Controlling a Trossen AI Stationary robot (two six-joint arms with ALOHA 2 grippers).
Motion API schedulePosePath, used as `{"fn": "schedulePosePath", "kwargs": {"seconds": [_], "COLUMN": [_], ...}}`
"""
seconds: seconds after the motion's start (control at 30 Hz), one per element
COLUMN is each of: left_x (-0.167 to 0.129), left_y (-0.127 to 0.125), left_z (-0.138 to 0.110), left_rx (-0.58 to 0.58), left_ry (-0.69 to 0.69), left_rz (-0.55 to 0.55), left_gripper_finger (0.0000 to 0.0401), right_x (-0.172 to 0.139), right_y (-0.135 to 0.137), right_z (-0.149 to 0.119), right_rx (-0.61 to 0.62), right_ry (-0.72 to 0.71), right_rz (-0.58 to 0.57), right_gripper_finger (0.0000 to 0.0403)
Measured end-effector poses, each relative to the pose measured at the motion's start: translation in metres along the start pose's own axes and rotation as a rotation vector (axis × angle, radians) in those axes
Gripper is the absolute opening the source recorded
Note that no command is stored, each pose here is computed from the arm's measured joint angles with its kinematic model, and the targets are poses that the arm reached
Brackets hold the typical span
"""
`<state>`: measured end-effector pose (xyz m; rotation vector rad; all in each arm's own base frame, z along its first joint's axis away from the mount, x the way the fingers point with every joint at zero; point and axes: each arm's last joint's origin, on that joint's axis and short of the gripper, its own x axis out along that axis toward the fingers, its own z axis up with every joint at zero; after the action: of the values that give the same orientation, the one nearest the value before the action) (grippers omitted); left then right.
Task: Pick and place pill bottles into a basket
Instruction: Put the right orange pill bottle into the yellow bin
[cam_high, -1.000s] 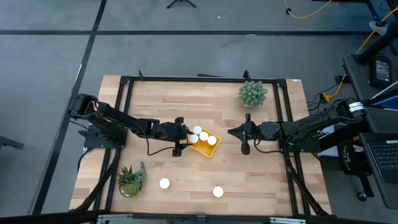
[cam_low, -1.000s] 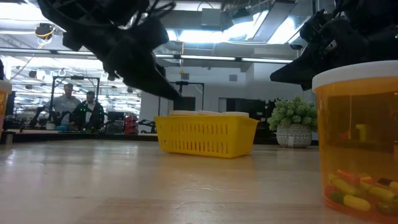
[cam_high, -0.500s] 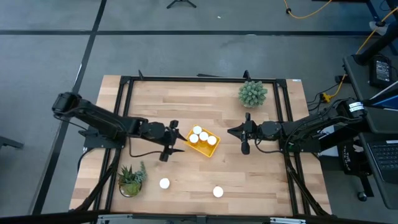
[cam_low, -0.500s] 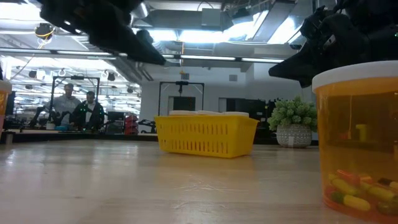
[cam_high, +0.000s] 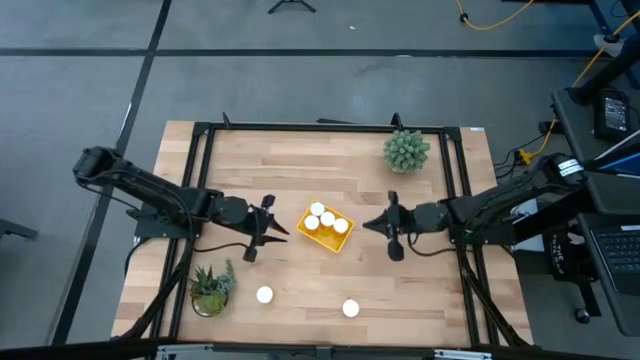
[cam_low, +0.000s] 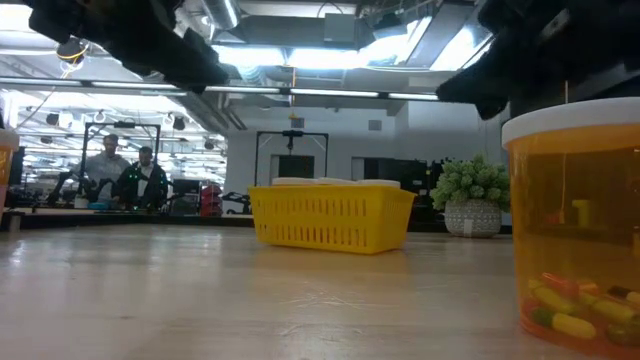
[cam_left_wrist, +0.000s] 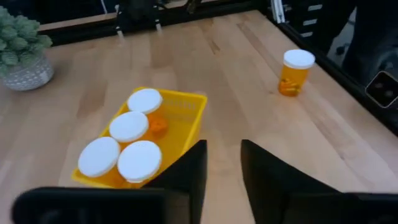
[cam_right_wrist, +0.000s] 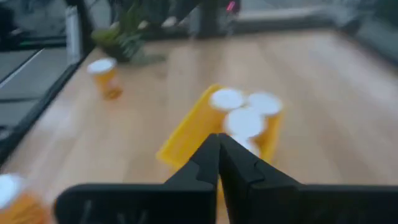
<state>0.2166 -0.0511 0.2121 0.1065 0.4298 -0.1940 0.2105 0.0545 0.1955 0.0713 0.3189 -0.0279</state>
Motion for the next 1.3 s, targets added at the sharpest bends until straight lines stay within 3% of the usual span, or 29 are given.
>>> {"fn": "schedulePosePath", "kwargs": {"seconds": [0.17, 0.3, 0.43, 0.67, 0.9, 1.3], "left_x": [-0.005, -0.008, -0.008, -0.009, -0.010, -0.013], "left_y": [-0.005, -0.005, -0.009, -0.016, -0.024, -0.038], "left_z": [-0.004, -0.008, -0.011, -0.007, -0.007, -0.006], "left_rx": [0.020, -0.012, -0.019, -0.024, -0.069, -0.045], "left_ry": [-0.027, -0.044, -0.033, -0.074, -0.073, -0.080], "left_rz": [-0.020, -0.024, -0.048, -0.077, -0.114, -0.175], "left_gripper_finger": [0.0038, 0.0005, 0.0003, 0.0003, 0.0004, 0.0005], "right_x": [-0.005, -0.013, -0.017, -0.010, 0.000, 0.005], "right_y": [0.030, 0.050, 0.070, 0.119, 0.165, 0.238], "right_z": [0.011, 0.006, -0.004, 0.002, -0.002, -0.011], "right_rx": [-0.008, -0.002, 0.069, 0.001, 0.025, 0.037], "right_ry": [0.064, 0.061, 0.072, 0.143, 0.275, 0.314], "right_rz": [0.084, 0.056, 0.039, 0.039, 0.034, 0.010], "right_gripper_finger": [0.0008, 0.0006, 0.0003, 0.0002, 0.0003, 0.0008]}}
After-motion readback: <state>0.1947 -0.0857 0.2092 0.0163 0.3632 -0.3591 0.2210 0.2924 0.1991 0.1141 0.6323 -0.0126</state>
